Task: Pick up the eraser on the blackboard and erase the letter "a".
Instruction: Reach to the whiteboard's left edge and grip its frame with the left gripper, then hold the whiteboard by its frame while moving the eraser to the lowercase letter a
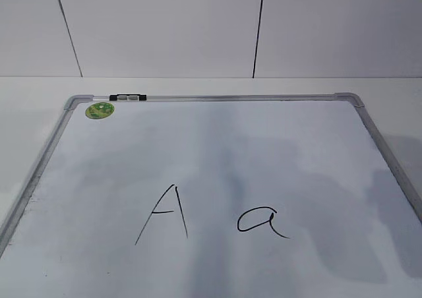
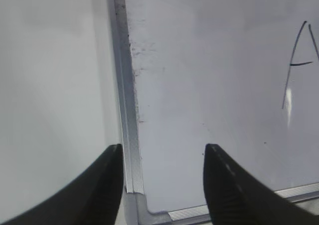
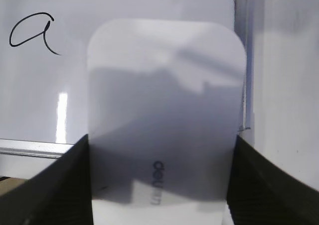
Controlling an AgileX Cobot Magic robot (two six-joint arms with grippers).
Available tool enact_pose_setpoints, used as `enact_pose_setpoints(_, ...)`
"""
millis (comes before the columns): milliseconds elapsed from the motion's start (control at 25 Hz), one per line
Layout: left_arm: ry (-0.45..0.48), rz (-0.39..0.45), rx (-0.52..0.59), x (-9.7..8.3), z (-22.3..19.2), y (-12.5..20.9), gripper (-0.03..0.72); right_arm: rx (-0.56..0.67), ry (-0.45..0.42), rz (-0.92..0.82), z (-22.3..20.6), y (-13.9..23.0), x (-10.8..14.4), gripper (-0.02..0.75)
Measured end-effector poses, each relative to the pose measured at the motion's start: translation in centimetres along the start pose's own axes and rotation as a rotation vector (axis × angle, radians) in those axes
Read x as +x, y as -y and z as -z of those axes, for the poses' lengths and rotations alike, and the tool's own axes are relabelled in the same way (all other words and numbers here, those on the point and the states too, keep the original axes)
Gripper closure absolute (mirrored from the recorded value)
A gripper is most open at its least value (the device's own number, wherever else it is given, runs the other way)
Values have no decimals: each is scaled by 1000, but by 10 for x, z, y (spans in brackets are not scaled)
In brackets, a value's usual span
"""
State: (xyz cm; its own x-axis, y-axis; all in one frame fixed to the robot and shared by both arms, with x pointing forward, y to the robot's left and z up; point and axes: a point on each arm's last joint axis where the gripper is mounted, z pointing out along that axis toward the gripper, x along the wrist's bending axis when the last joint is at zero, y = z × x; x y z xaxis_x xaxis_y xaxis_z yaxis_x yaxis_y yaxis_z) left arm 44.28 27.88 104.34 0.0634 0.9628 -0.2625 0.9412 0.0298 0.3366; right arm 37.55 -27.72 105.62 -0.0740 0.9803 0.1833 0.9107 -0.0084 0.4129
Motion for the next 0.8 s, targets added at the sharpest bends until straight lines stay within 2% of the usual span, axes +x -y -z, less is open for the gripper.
enact_pose_setpoints(400, -47, 12, 113, 17, -50, -44, 298, 7, -1, 0, 0, 1, 0, 174)
enact_pose_setpoints(600, -47, 1, 152, 22, -68, -60, 346, 7, -1, 0, 0, 1, 0, 174)
enact_pose_setpoints(800, -44, -6, 194, 27, -87, -70, 356, 7, -1, 0, 0, 1, 0, 174)
